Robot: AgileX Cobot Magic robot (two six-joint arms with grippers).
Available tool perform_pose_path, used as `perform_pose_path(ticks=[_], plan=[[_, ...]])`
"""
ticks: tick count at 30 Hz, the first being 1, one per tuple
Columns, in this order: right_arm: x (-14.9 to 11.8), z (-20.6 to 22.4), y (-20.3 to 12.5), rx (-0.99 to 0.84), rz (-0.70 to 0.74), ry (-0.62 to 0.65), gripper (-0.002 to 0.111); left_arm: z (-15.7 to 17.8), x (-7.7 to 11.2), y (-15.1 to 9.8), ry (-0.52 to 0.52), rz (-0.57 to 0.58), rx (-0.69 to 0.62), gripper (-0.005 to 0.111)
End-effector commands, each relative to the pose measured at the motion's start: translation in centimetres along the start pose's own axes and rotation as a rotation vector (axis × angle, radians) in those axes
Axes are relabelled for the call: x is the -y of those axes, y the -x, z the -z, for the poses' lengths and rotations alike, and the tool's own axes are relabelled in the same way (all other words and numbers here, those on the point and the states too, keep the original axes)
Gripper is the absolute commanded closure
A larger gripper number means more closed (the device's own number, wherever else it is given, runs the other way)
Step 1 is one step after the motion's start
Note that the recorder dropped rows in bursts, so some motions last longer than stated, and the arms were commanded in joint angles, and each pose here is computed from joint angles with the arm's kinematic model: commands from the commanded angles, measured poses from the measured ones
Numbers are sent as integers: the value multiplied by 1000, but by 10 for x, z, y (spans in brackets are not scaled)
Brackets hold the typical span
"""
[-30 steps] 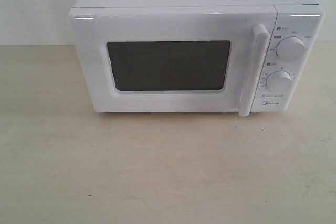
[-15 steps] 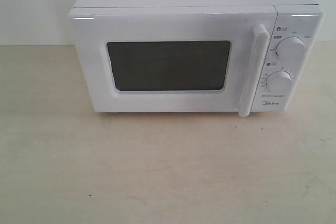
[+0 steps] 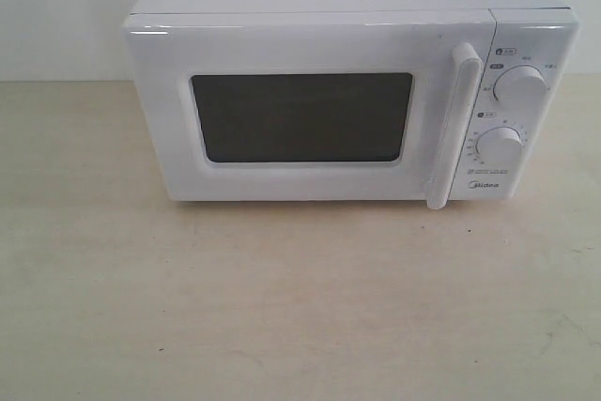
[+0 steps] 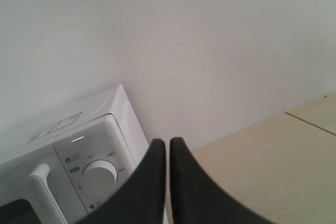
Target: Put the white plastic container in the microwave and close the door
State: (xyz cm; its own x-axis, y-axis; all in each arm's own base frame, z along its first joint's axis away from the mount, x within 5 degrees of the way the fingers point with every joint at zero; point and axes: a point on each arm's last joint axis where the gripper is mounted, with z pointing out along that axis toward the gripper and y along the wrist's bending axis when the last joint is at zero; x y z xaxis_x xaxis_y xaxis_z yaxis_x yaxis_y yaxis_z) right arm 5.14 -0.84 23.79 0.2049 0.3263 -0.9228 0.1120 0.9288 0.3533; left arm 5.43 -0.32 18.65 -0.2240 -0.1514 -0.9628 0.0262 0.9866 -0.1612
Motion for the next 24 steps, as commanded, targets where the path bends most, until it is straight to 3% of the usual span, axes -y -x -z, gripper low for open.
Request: perform_pose_path(ticks=[1,6,11,16,24], plan=[[-1,1,-2,-10,70,20,108,0,0,-1,6,-7,-1,102],[-6,2,-13,-129,291,129,108,0,0,-1,6,-7,-1,102],[6,2,-34,-214,217,82,108,0,0,-1,6,-7,-1,102],[7,2,-36,-219,152,71,108,0,0,-1,6,-7,-1,102],[14,5,-47,-353,271,25,108,0,0,-1,6,-7,-1,102]])
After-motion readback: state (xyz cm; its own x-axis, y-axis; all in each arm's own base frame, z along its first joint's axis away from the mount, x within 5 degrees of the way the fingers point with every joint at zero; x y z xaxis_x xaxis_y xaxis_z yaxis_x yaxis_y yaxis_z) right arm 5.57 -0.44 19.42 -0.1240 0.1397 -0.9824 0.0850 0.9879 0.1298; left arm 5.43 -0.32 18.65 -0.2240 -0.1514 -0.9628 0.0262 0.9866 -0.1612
